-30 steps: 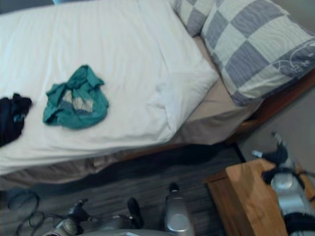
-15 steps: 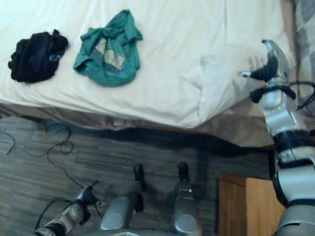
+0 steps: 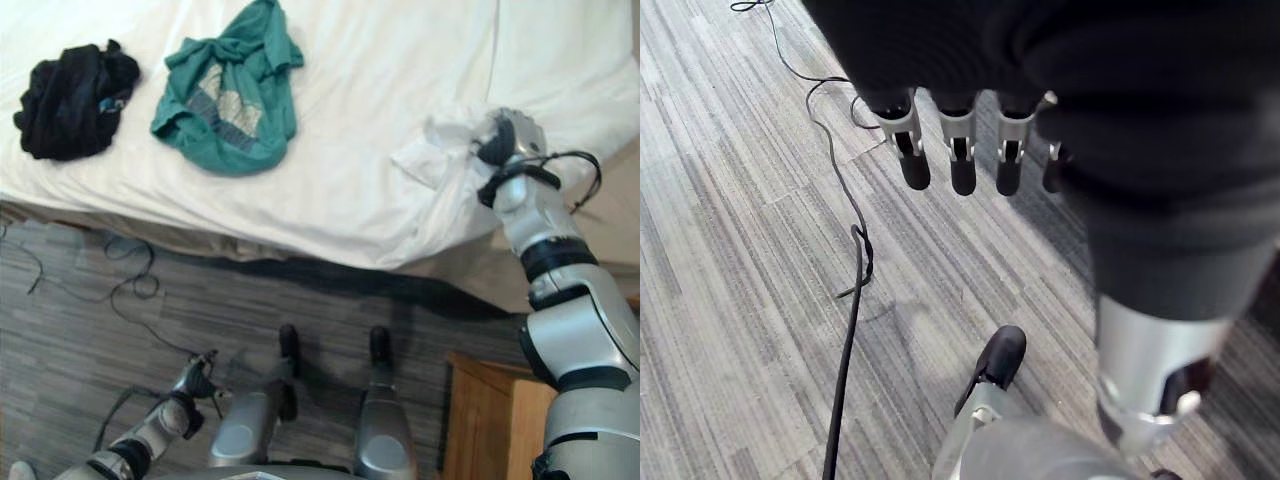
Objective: Tidy up the quilt and then pick up the clothes from the bed and put them into the laundry hamper.
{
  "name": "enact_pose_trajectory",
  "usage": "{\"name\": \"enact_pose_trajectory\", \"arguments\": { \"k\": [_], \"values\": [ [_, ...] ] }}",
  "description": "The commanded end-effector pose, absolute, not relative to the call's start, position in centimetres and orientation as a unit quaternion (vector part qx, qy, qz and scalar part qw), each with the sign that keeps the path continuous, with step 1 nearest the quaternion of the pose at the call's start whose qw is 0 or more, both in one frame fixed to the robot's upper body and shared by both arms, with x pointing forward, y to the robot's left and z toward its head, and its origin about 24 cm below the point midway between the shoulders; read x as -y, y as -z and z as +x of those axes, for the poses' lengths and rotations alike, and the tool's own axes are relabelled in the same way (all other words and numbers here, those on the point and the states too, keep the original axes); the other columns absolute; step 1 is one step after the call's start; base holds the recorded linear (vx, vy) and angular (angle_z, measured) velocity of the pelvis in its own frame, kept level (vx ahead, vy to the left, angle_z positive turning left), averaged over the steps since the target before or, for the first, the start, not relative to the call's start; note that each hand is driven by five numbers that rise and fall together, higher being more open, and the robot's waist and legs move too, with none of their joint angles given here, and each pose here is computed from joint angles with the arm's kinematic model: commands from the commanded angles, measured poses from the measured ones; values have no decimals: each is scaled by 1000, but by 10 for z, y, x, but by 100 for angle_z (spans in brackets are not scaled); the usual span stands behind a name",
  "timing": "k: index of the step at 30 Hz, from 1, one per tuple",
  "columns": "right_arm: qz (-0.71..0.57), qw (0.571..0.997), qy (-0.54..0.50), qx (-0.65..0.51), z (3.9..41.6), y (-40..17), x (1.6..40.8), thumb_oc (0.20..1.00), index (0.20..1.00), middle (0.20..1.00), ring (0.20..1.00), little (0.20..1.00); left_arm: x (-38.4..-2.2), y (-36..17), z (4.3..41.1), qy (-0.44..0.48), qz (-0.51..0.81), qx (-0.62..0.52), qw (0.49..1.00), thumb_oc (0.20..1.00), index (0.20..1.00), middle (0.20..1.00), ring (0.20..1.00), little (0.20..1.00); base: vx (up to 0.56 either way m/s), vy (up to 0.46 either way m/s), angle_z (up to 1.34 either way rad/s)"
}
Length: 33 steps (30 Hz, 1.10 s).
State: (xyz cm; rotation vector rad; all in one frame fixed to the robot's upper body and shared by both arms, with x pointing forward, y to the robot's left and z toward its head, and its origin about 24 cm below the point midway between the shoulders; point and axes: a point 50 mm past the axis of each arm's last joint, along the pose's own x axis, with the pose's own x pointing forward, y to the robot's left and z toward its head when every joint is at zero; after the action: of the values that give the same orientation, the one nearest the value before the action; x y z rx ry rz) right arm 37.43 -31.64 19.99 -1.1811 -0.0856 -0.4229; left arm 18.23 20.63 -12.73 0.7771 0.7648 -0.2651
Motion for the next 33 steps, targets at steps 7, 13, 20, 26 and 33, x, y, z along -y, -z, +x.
{"name": "enact_pose_trajectory", "arguments": {
  "k": [7,13,20,26,33],
  "values": [
    [-434,828,340,-99,261,-105,415,1000,1000,1000,1000,1000,-247,138,150,76,377,-449,807,1000,1000,1000,1000,1000,56,16,-1],
    [-239,787,566,-61,190,-88,446,1000,1000,1000,1000,1000,-254,140,142,52,379,-470,796,1000,1000,1000,1000,1000,54,49,-8],
    [-253,788,545,131,234,-167,416,200,200,200,200,200,-238,140,152,69,384,-451,803,1000,1000,1000,1000,1000,8,11,-9],
    [-253,788,545,132,234,-167,416,200,200,200,200,200,-238,140,152,68,384,-451,803,1000,1000,1000,1000,1000,-37,-7,10],
    [-312,862,399,4,326,-132,358,200,200,200,200,200,-225,131,177,67,389,-400,827,1000,1000,1000,1000,1000,-109,0,-10]
  ]
}}
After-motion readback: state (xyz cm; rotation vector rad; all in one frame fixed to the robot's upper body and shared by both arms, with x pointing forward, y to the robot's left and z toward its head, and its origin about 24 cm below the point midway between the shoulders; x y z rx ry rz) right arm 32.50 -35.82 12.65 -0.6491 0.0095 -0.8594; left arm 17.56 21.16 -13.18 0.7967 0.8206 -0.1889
